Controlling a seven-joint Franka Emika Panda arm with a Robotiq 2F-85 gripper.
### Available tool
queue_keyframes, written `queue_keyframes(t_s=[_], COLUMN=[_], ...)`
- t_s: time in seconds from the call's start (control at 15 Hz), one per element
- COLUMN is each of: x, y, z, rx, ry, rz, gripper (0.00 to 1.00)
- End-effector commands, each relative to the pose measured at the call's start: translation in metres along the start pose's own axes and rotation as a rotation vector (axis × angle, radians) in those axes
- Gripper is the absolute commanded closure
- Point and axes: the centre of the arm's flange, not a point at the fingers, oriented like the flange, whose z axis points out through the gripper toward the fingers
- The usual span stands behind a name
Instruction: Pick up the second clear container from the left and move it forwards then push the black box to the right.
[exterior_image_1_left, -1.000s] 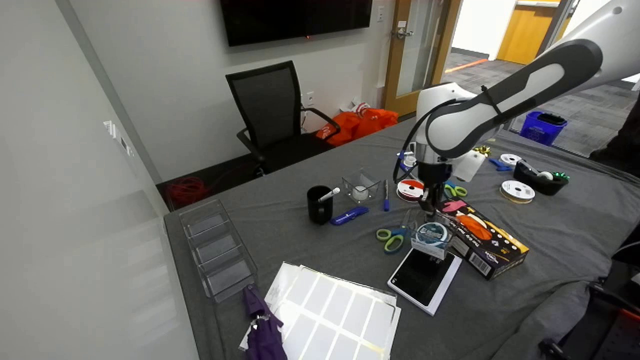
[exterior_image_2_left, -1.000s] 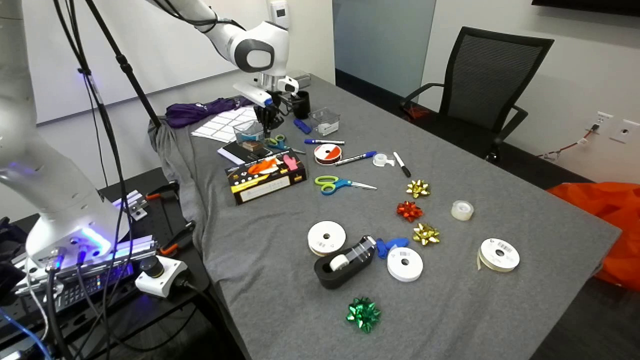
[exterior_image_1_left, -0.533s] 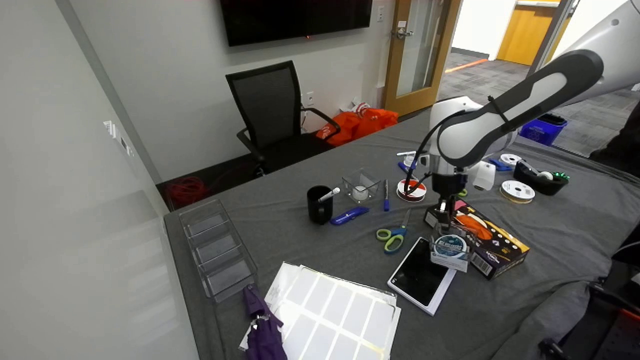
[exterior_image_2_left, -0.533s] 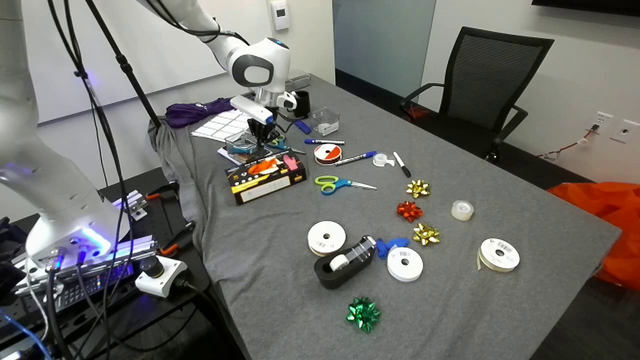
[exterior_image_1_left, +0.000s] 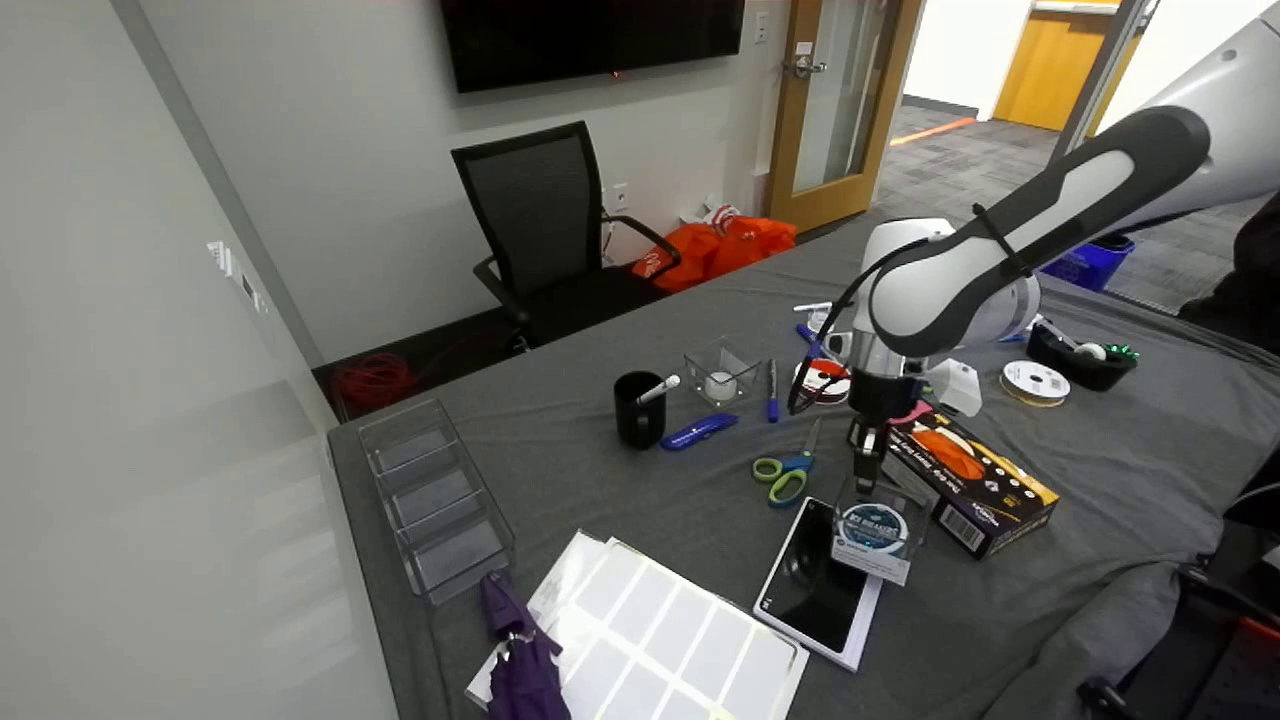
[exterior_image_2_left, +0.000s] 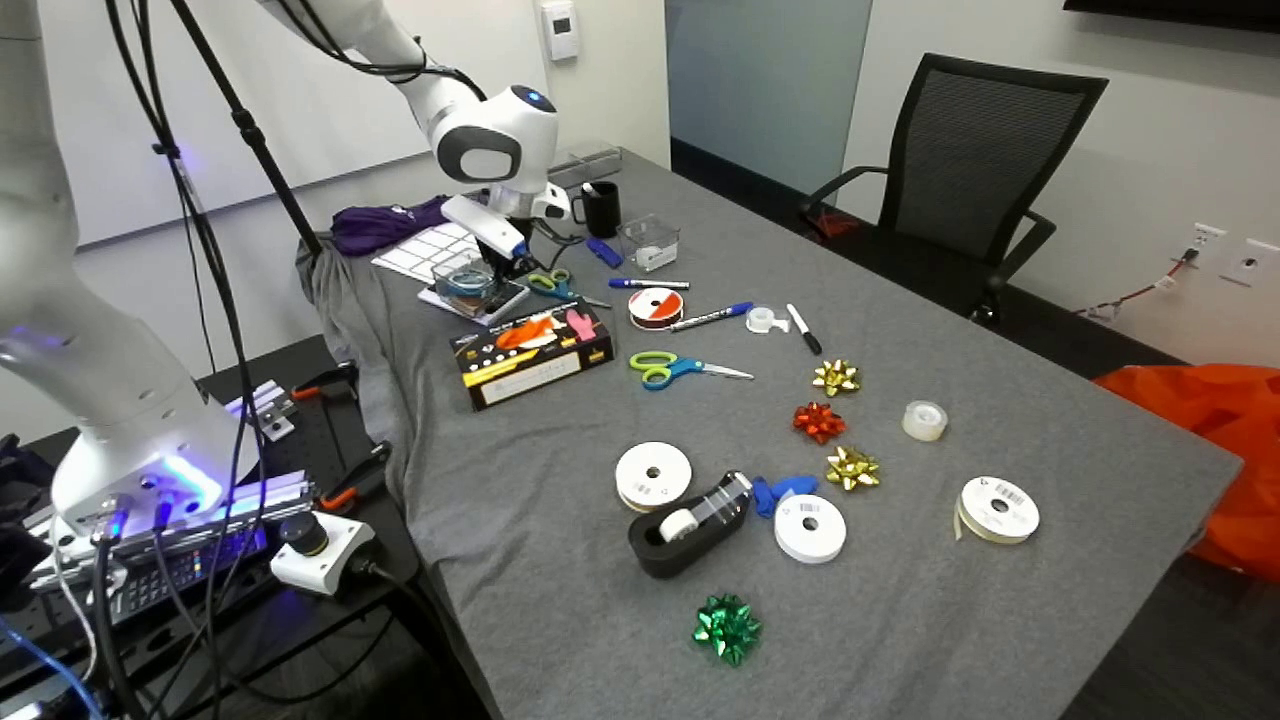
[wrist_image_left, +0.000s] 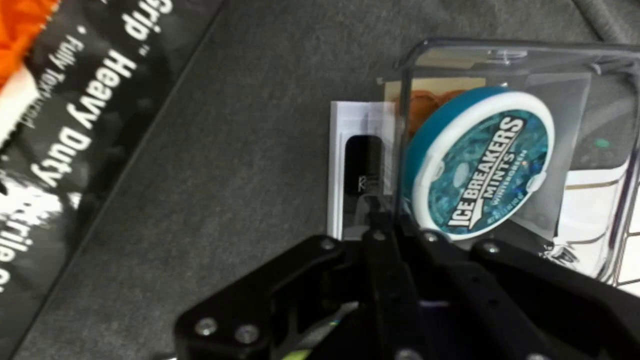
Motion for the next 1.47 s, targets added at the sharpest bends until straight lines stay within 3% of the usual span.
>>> queue_keyframes(t_s=[0.0,0.2,0.27,0.4,1.0,1.4], x=[-0.007,-0.004,-0.004,-0.004,-0.01,-0.018], y=[-0.016,-0.022,-0.023,-0.023,-0.02,-0.022], z=[0.007,0.01,0.01,0.01,0.016,0.02], rx=[-0.002,-0.049,-0.062,-0.086,-0.132,-0.134], ry=[0.063,0.093,0.107,0.134,0.154,0.1], rz=[-0.046,-0.066,-0.06,-0.047,0.022,0.084], gripper=[0.99,0.99,0.71,0.64,0.02,0.0])
